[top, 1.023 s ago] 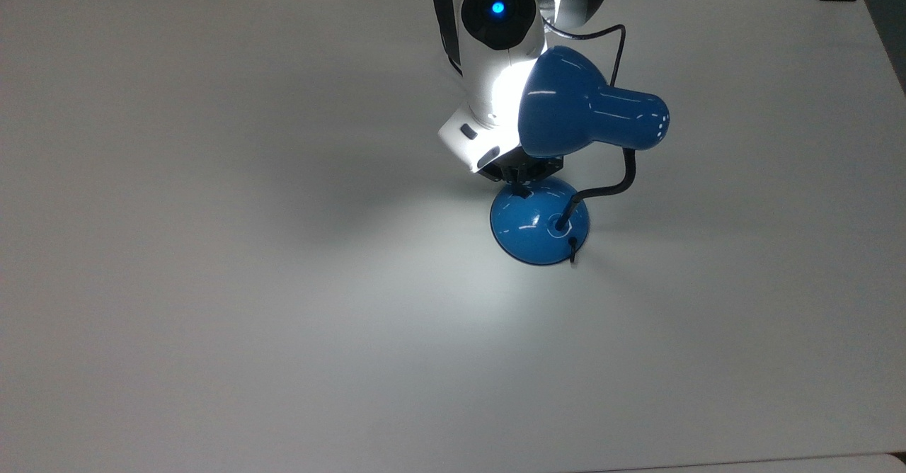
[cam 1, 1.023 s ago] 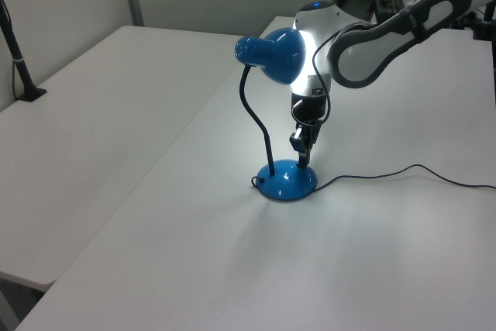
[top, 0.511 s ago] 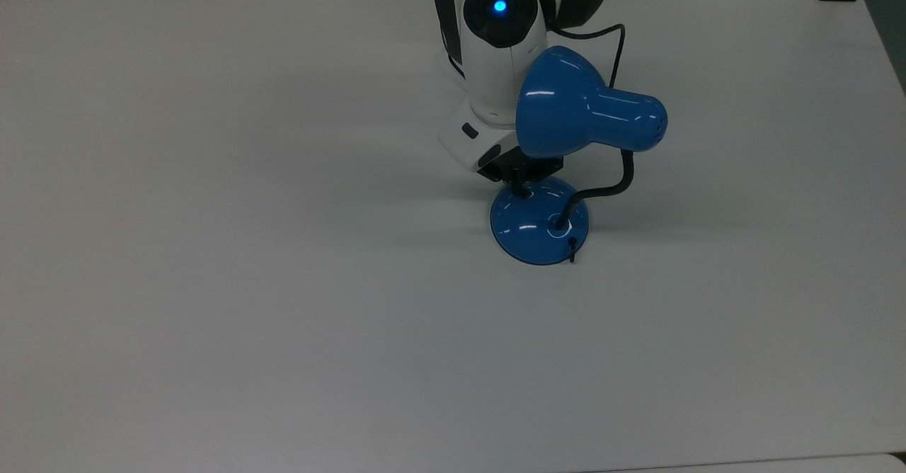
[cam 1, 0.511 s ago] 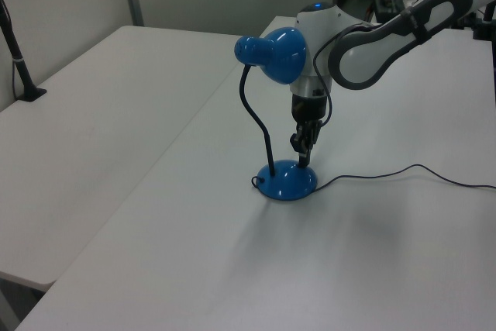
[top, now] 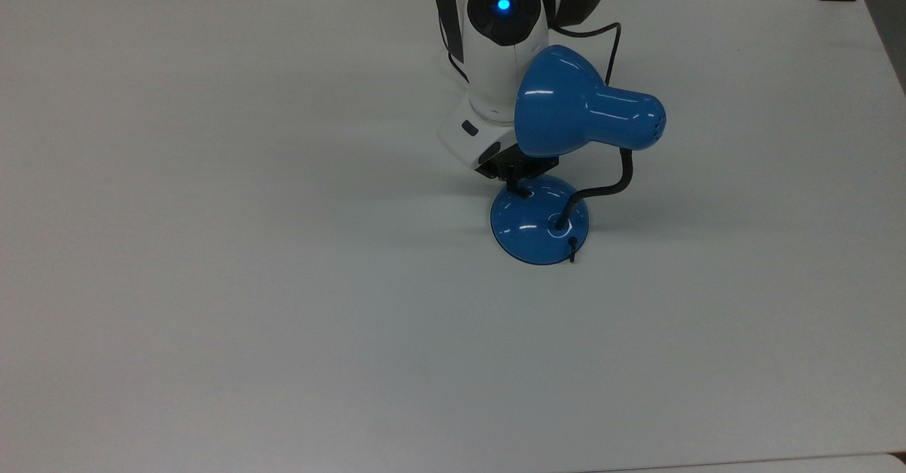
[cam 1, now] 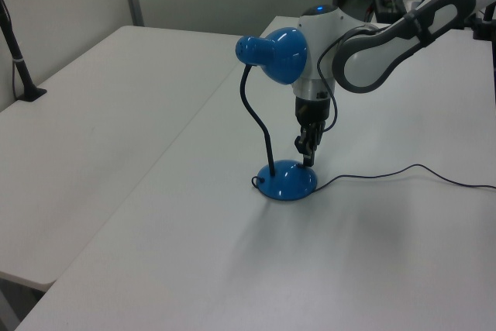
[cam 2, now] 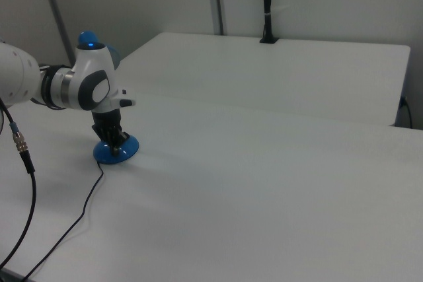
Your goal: Turn off the lamp
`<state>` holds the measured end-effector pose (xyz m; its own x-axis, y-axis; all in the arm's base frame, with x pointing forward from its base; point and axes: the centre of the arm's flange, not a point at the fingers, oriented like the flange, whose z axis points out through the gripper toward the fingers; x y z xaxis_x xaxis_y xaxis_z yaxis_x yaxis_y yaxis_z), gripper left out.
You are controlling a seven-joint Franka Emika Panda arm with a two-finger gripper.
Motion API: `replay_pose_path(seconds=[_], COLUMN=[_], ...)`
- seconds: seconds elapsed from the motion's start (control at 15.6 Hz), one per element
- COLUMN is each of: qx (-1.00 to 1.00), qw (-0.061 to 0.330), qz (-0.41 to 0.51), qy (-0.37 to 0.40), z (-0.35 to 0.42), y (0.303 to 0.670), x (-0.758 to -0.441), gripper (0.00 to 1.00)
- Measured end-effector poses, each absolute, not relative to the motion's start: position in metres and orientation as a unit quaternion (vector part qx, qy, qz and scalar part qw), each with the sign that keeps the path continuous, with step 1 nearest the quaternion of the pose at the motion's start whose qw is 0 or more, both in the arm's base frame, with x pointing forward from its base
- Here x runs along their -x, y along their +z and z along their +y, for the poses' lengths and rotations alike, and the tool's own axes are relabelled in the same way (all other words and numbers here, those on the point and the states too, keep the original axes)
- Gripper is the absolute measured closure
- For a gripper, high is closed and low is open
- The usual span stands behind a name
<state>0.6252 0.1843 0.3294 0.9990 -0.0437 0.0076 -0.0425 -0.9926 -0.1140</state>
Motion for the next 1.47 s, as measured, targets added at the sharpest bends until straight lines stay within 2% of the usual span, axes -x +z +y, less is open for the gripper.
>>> replay_pose_path(seconds=[0.26, 0.45, 0.64, 0.7, 0.96, 1.28, 1.47], qx=[0.998, 0.997, 0.992, 0.991, 0.992, 0.998, 1.000], qw=[0.049, 0.017, -0.004, -0.006, -0.003, -0.006, -0.006], qz=[0.021, 0.017, -0.016, -0.029, -0.061, -0.028, 0.003], qy=[0.014, 0.070, 0.122, 0.131, 0.111, 0.050, 0.010], z=[0.181, 0.162, 0.126, 0.113, 0.056, 0.009, -0.025], y=[0.323, 0.320, 0.361, 0.381, 0.470, 0.543, 0.586], x=[-0.619, -0.607, -0.591, -0.584, -0.560, -0.548, -0.551], gripper=[0.99, 0.99, 0.98, 0.93, 0.53, 0.03, 0.00])
